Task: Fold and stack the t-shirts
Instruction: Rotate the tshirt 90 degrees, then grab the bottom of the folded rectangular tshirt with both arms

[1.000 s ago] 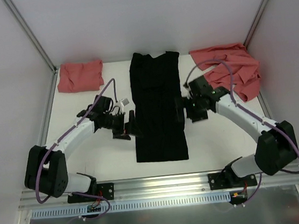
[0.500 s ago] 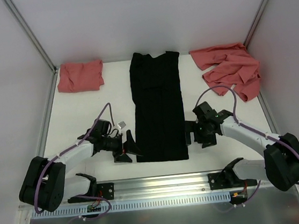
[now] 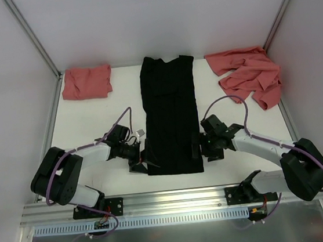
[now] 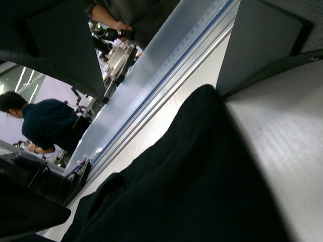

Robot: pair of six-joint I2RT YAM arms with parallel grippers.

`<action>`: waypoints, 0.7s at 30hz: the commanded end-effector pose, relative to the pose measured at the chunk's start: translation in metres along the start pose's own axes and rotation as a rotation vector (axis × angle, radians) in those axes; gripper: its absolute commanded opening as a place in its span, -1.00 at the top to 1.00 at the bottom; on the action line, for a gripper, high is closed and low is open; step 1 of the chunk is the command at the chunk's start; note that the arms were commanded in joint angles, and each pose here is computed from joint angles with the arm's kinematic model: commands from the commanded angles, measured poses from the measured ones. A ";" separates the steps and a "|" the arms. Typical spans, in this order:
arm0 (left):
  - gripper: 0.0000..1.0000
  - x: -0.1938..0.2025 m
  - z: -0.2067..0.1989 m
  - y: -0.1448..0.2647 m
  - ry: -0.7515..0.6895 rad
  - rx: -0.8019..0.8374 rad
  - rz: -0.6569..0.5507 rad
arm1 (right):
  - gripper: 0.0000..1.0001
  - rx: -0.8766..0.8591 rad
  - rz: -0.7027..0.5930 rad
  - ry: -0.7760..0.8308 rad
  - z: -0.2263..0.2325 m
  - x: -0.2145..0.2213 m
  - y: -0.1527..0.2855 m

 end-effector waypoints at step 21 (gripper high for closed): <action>-0.97 -0.006 -0.018 -0.043 -0.098 -0.078 0.024 | -0.28 -0.016 0.036 -0.085 0.023 0.041 0.009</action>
Point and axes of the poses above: each gripper's point midway between its finger pads, its own y axis back along the fingers, its own z axis along the line the jaws close on, x = y × z, the point moved 9 cm from there along y, back along the fingers, and after that the axes turned 13 degrees about y, right-handed, at the moved point
